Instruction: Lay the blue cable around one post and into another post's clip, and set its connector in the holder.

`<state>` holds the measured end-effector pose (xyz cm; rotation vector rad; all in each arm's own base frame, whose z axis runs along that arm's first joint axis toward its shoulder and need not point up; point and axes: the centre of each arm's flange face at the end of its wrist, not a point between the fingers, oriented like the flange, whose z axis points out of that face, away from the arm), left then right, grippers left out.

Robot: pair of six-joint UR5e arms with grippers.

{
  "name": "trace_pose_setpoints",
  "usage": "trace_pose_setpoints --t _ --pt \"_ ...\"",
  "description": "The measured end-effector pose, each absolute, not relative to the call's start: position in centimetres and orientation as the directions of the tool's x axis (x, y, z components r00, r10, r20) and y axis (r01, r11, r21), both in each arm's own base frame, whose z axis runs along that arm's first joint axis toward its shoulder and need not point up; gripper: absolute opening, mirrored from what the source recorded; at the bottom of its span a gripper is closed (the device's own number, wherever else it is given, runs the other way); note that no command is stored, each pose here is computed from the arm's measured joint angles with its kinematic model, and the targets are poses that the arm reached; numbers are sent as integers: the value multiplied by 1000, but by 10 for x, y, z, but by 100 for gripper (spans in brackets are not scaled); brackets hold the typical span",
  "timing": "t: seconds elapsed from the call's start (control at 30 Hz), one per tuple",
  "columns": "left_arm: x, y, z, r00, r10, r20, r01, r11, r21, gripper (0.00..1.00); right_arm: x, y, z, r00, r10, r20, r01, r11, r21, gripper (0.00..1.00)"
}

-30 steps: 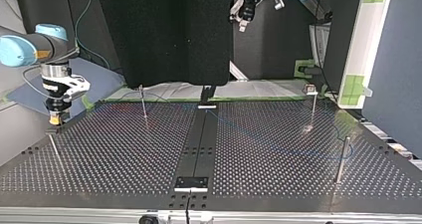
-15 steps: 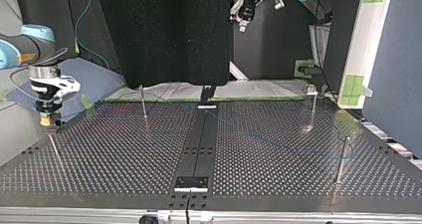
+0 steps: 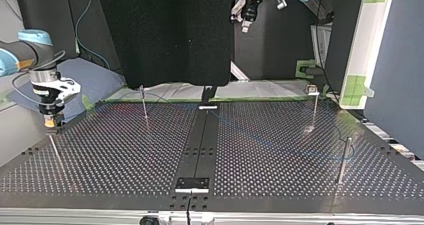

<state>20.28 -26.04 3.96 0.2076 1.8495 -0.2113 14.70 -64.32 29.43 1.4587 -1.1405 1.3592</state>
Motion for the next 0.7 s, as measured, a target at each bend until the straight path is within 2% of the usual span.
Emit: trace_pose_setpoints --t 0.7 --pt "204 -259 38 -309 63 -949 244 970 -15 100 124 -653 298 -11 -63 998 -946 -323 -30 0"
